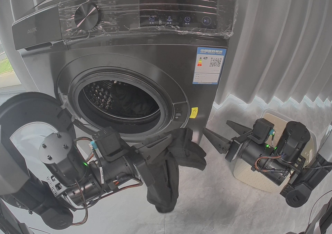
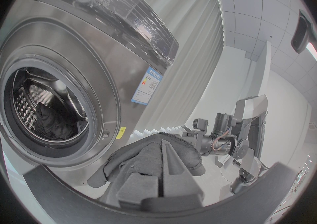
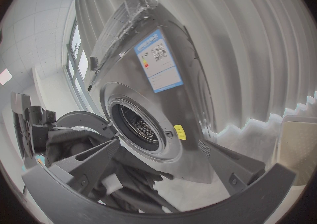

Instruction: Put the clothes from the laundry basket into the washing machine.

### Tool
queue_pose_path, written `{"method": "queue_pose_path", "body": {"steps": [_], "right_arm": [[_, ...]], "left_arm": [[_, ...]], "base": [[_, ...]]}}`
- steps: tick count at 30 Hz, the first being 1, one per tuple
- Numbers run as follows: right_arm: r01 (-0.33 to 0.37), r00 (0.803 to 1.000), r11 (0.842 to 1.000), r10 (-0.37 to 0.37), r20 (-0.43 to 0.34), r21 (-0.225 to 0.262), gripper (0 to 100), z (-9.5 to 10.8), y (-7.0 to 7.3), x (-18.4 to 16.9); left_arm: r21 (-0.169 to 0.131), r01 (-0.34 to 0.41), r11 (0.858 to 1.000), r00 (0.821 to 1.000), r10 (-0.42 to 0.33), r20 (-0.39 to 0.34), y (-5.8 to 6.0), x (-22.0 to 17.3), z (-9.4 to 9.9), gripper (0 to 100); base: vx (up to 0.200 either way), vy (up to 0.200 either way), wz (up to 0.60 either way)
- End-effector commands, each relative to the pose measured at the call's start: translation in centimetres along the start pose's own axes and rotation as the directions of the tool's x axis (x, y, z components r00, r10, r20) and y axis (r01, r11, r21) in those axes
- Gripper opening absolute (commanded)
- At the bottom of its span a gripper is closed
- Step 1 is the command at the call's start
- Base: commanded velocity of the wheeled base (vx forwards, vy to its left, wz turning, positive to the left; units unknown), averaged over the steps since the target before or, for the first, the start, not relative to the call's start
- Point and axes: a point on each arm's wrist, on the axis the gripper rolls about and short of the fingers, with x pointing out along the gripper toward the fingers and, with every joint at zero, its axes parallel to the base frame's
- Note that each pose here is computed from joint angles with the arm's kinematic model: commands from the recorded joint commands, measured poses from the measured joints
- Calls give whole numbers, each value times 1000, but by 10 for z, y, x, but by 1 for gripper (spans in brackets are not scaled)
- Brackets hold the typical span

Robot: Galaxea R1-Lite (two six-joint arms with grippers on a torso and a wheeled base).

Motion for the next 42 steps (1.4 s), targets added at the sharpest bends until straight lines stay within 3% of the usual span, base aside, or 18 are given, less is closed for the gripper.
{"method": "queue_pose_path", "body": {"steps": [1,3,5,11,14,42], "right_arm": [[35,999,999,-36,-16,-11,100,-2,-10,-4],[31,999,999,-31,-17,-9,100,-2,-9,-4],[19,1000,1000,-19,-19,-7,100,-2,-6,-4],[-16,997,1000,16,-79,-2,100,-14,4,-12],[-26,995,1000,26,-94,0,100,-17,7,-14],[-70,990,998,70,-120,5,100,-24,18,-14]], "left_arm": [[5,-12,1000,999,12,32,-2,0,6,0],[10,-20,1000,999,20,39,-2,1,7,0],[34,-37,999,996,34,81,-4,0,16,0],[45,-55,997,981,45,191,-10,3,40,0],[45,-59,997,976,48,210,-10,5,45,0],[50,-48,998,974,36,223,-11,7,48,0]], "base": [[0,0,0],[0,0,0],[0,0,0],[0,0,0],[0,0,0],[0,0,0]]}}
